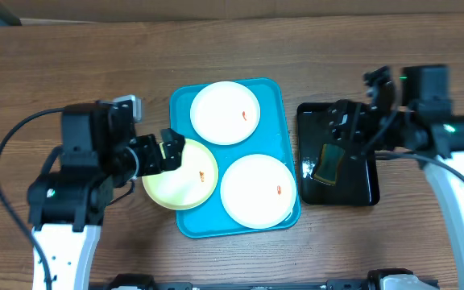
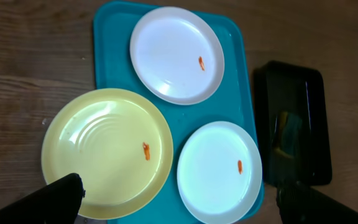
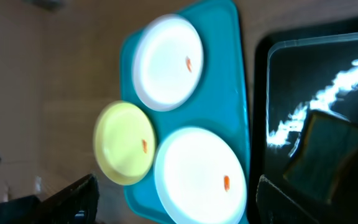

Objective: Clean dirty plates on tray and stack at the side

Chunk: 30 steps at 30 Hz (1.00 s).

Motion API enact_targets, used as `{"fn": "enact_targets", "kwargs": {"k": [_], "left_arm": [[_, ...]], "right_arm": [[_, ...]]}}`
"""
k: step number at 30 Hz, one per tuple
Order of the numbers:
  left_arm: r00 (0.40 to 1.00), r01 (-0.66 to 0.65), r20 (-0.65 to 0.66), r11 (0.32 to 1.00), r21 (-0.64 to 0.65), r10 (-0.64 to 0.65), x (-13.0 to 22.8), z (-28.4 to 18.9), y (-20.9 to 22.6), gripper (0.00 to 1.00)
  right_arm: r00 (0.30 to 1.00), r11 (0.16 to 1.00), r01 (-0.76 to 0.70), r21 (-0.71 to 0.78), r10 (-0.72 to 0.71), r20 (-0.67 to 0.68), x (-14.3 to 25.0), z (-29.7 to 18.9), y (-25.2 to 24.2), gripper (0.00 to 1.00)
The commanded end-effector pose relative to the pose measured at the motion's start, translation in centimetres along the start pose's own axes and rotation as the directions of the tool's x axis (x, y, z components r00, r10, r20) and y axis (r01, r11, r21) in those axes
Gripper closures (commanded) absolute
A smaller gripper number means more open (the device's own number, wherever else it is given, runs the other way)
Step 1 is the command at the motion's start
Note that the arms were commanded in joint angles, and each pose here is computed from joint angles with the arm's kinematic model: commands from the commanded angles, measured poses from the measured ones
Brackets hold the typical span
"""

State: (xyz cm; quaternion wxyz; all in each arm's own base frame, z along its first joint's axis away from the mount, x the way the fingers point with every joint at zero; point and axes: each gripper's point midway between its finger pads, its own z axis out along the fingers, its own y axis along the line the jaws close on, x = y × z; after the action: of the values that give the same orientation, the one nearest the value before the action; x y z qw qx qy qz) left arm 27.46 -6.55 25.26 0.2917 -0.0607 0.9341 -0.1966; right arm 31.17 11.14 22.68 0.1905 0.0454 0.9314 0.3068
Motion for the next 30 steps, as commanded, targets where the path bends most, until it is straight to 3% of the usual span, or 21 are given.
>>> {"fn": "enact_targets", "kwargs": {"k": [1,6,13,16,18,20,27,28,29,30], "left_arm": [[0.991,-0.085,-0.104,0.996,0.039,0.088,1.4,1.9,-2.4,0.07],[0.945,-0.226,-0.268,0.967,-0.117,0.188,4.8,5.0,-1.9,0.19],[0.911,-0.19,-0.395,0.971,-0.145,0.119,7.1,8.5,-2.3,0.16],[0.894,-0.17,-0.435,0.98,-0.107,0.108,7.9,8.9,-2.8,0.34],[0.892,-0.164,-0.438,0.983,-0.077,0.114,7.9,8.7,-3.3,0.39],[0.899,-0.153,-0.423,0.986,-0.064,0.112,7.7,8.1,-3.7,0.36],[0.885,-0.148,-0.455,0.987,-0.067,0.102,8.8,6.6,-3.5,0.37],[0.883,-0.149,-0.459,0.987,-0.069,0.101,8.9,6.6,-3.4,0.38],[0.882,-0.15,-0.46,0.986,-0.069,0.102,8.9,6.5,-3.4,0.38],[0.882,-0.15,-0.46,0.986,-0.069,0.102,8.9,6.5,-3.4,0.38]], "right_arm": [[0.996,0.967,-0.076,0.242,0.082,-0.016,0.0,2.0,-3.3,0.2],[0.977,0.89,-0.198,0.41,0.215,0.006,0.3,3.4,-6.7,0.24],[0.958,0.831,-0.216,0.512,0.281,-0.051,2.3,7.4,-11.1,0.45],[0.95,0.813,-0.217,0.54,0.304,-0.075,3.2,9.5,-13.0,0.48],[0.942,0.802,-0.219,0.556,0.322,-0.094,3.6,10.5,-14.0,0.52],[0.934,0.757,-0.21,0.619,0.343,-0.102,4.2,11.6,-16.1,0.65],[0.914,0.726,-0.197,0.659,0.379,-0.144,6.0,14.1,-18.7,0.77],[0.912,0.724,-0.196,0.661,0.382,-0.148,6.5,14.6,-19.1,0.83],[0.91,0.72,-0.193,0.666,0.386,-0.153,6.8,14.9,-19.5,0.96],[0.911,0.724,-0.191,0.663,0.383,-0.155,6.7,14.9,-19.5,0.96]]}}
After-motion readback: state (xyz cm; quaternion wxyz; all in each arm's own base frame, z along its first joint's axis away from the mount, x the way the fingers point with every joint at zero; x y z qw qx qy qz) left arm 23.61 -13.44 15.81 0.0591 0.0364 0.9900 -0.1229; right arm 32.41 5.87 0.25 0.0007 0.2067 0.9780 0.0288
